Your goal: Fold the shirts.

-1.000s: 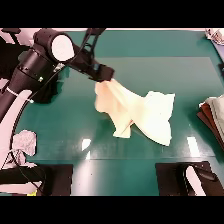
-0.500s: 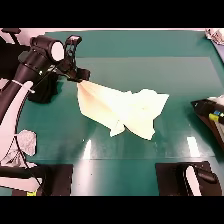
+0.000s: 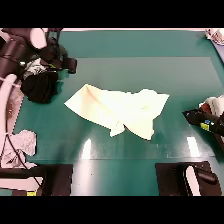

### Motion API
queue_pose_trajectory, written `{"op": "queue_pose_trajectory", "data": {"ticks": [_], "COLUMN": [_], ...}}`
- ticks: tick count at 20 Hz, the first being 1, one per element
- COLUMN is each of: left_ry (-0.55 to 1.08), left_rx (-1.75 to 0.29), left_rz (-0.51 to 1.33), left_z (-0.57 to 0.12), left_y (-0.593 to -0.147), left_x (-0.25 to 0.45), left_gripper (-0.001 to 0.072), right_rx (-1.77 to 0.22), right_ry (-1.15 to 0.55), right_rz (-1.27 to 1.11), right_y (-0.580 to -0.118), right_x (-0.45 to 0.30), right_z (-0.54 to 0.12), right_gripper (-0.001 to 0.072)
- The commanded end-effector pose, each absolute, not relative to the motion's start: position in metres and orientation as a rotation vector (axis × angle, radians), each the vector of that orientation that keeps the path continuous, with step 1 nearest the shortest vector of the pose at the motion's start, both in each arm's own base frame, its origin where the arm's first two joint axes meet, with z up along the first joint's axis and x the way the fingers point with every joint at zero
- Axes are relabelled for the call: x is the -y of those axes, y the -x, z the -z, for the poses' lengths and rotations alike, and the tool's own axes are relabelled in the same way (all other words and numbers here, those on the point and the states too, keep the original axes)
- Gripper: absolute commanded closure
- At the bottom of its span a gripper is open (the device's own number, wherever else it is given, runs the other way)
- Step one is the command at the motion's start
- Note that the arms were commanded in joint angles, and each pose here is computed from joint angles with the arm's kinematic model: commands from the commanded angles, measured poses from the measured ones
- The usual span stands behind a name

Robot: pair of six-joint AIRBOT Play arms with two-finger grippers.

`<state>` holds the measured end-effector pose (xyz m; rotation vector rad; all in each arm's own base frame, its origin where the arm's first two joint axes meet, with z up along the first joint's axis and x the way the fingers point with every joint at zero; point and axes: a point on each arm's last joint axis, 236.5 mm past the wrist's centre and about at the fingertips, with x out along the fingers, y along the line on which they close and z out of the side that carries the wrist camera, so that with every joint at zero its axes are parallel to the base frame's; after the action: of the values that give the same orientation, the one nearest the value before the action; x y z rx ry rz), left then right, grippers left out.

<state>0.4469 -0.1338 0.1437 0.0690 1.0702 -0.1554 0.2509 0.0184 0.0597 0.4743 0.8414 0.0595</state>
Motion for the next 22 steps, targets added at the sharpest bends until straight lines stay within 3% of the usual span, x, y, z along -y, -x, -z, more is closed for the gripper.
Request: {"op": "queue_pose_trajectory", "data": {"ticks": [1, 3, 4, 6, 8, 13, 22], "left_ry": [-0.067, -0.029, 0.000, 0.093, 0.186, 0.138, 0.167], "left_rx": [-1.121, -1.169, -1.200, -1.229, -1.232, -1.409, -1.268], "left_rz": [0.211, 0.269, 0.306, 0.394, 0.473, 0.537, 0.635], "left_z": [-0.166, -0.155, -0.145, -0.127, -0.111, -0.040, -0.036], "left_y": [-0.404, -0.378, -0.363, -0.336, -0.311, -0.243, -0.246], "left_x": [0.131, 0.141, 0.148, 0.169, 0.192, 0.229, 0.297], "left_gripper": [0.0052, 0.0052, 0.0051, 0.0052, 0.0052, 0.0051, 0.0049], "right_rx": [-0.883, -0.902, -0.910, -0.943, -0.992, -1.135, -1.234], "right_ry": [-0.493, -0.500, -0.503, -0.486, -0.447, -0.362, -0.302], "right_rz": [-0.062, -0.062, -0.063, -0.083, -0.134, -0.290, -0.378], "right_y": [-0.251, -0.252, -0.251, -0.249, -0.246, -0.243, -0.278], "right_x": [-0.019, -0.019, -0.020, -0.025, -0.038, -0.078, -0.107], "right_z": [-0.049, -0.045, -0.043, -0.037, -0.029, 0.001, 0.021], "right_gripper": [0.0561, 0.0549, 0.0514, 0.0377, 0.0334, 0.0329, 0.0329]}}
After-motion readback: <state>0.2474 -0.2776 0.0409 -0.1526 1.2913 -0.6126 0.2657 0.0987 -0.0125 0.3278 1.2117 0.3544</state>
